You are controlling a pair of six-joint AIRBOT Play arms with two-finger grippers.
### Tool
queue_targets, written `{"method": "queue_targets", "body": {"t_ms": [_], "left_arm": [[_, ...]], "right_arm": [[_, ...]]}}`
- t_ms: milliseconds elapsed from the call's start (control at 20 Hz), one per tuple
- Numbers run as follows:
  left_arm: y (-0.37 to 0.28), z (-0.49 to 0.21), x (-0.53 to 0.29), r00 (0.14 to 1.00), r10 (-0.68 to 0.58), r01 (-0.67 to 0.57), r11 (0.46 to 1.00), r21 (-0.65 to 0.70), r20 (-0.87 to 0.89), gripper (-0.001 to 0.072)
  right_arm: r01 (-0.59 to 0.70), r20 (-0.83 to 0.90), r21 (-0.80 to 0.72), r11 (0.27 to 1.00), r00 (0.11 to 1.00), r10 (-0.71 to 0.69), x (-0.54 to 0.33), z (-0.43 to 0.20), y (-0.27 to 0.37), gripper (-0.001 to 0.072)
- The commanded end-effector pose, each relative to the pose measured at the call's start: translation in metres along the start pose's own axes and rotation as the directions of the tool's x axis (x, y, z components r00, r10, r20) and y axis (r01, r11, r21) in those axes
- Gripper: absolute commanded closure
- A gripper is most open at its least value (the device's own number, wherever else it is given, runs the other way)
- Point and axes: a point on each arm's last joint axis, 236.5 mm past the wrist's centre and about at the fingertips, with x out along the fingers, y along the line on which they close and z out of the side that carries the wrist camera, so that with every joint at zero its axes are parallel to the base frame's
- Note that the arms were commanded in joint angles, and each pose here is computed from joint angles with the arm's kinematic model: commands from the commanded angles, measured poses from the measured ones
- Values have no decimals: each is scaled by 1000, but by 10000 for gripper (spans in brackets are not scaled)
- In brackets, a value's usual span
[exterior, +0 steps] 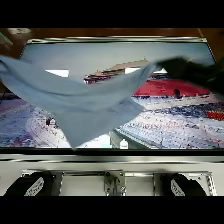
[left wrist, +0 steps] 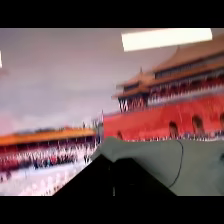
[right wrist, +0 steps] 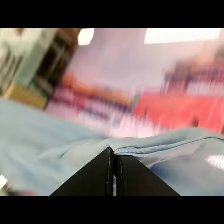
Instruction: Fold the shirts.
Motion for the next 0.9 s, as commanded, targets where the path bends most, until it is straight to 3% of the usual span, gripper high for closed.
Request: {"method": "queue_targets", "body": {"t_ms": [0, 150, 250, 350, 550, 700, 850], "left_arm": [[-26, 105, -126, 925, -5, -27, 997, 77, 381, 671], [-38, 107, -169, 906, -13, -24, 996, 82, 424, 671], [-42, 73, -161, 956, -24, -3, 996, 92, 293, 671], [-44, 25, -143, 995, -42, 34, 996, 87, 87, 672], [-43, -67, -108, 949, -87, 86, 996, -16, -303, 671], [-54, -111, -79, 874, -178, 150, 984, -97, -451, 671], [-76, -153, -40, 780, -322, 239, 946, -221, -536, 671]], "right_arm": [[223, 591, -277, 935, 806, -17, -137, 181, 103, 651], [327, 755, -334, 884, 654, 43, -201, 231, 154, 651], [318, 792, -302, 899, 608, 52, -213, 243, 159, 651], [306, 788, -264, 915, 616, 21, -200, 247, 141, 652], [184, 668, -78, 980, 739, -86, -116, 239, 59, 651], [104, 421, 76, 992, 898, -126, -20, 187, -17, 651], [68, 149, 225, 972, 983, -103, 67, 111, -81, 651]]}}
